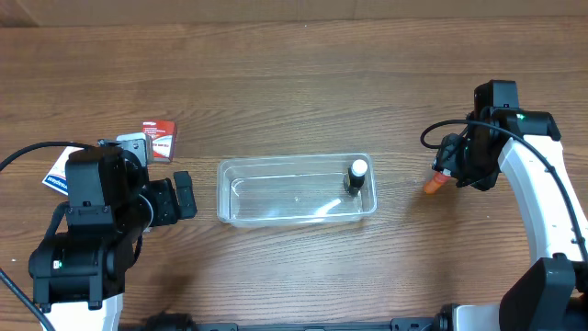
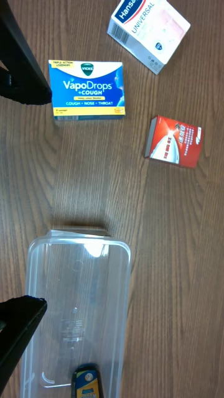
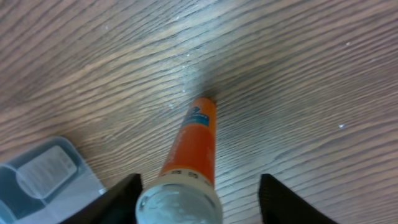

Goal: Pack container
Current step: 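Move the right gripper to the orange bottle and grasp it, then place the orange bottle beside the dark bottle in the container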

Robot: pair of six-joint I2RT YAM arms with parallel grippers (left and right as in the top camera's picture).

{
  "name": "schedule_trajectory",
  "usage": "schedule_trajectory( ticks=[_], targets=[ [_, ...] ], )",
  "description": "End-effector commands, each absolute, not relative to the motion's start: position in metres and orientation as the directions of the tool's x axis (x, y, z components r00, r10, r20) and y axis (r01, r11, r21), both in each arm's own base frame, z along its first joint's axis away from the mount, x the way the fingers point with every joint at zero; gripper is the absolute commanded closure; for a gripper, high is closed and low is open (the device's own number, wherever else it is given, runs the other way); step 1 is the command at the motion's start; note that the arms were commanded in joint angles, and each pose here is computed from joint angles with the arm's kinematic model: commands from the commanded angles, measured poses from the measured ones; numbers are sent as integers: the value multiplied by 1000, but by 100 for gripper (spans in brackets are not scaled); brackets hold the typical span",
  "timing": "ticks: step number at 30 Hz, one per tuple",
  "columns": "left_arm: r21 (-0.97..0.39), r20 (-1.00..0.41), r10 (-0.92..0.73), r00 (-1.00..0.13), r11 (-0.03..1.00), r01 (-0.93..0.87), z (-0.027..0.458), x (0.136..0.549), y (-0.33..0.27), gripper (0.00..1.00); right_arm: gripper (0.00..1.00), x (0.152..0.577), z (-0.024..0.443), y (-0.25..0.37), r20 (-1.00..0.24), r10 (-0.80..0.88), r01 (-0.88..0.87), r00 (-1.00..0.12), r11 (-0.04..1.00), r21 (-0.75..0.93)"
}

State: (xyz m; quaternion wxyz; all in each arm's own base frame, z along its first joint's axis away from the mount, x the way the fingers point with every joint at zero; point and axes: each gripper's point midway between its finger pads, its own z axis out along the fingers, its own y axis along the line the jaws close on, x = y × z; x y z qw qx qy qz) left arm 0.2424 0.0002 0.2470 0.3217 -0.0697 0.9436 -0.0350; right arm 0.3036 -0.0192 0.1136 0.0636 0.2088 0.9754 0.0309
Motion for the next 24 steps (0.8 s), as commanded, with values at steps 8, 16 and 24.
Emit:
schedule_trajectory(
  ticks=[8,16,24],
  targets=[
    [-124,-618,-166,-769,986,-114,256,243,0,0,67,304,112,-15,-102,394,384,-913,917,104],
    [-124,-618,-166,-769,986,-114,256,243,0,0,94,309,145,-13,-133,392,379,-910,918,115],
    [-124,-618,-166,-768,986,-114,256,243,0,0,94,254,255,99,-318,97,31,-943,978,205]
  ],
)
